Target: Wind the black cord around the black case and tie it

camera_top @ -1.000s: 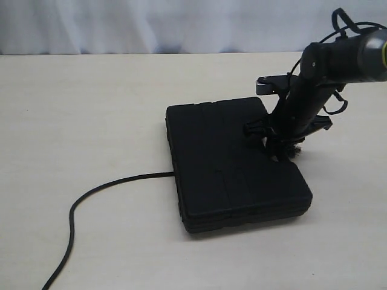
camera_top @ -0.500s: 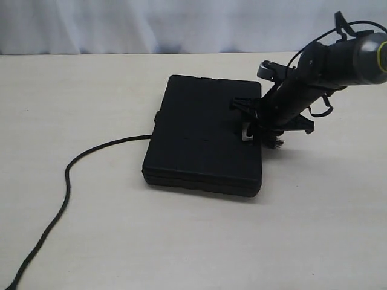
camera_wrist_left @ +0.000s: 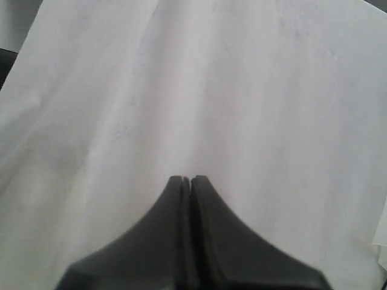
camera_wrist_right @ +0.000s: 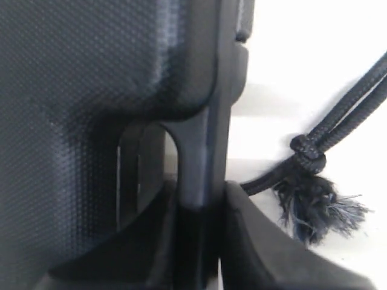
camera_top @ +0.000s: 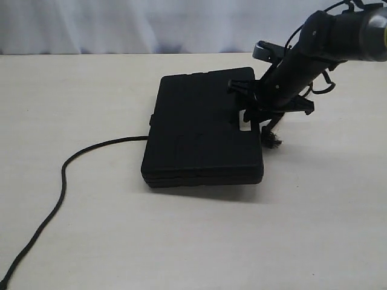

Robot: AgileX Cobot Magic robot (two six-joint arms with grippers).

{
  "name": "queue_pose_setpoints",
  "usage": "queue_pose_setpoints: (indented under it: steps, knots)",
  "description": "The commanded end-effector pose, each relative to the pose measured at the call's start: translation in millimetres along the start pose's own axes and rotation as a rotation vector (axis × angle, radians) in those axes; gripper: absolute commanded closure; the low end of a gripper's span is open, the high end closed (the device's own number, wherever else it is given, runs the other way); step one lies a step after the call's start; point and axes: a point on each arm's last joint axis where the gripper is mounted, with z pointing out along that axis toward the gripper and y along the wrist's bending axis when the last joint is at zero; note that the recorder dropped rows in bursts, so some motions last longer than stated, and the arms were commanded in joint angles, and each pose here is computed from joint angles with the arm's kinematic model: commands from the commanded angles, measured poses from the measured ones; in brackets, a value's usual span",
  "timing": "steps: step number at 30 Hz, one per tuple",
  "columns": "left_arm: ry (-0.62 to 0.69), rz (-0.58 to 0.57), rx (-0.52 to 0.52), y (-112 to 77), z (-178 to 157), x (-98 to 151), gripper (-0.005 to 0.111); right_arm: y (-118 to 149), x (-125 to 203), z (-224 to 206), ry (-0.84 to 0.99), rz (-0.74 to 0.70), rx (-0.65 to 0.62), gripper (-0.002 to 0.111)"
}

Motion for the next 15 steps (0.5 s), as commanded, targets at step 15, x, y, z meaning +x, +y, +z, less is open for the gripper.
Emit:
queue_pose_setpoints:
  steps: [15]
  knots:
    - [0.827, 0.267, -0.103, 9.9, 182, 52, 0.107, 21, -7, -75, -0.179, -0.027, -0.095, 0.104]
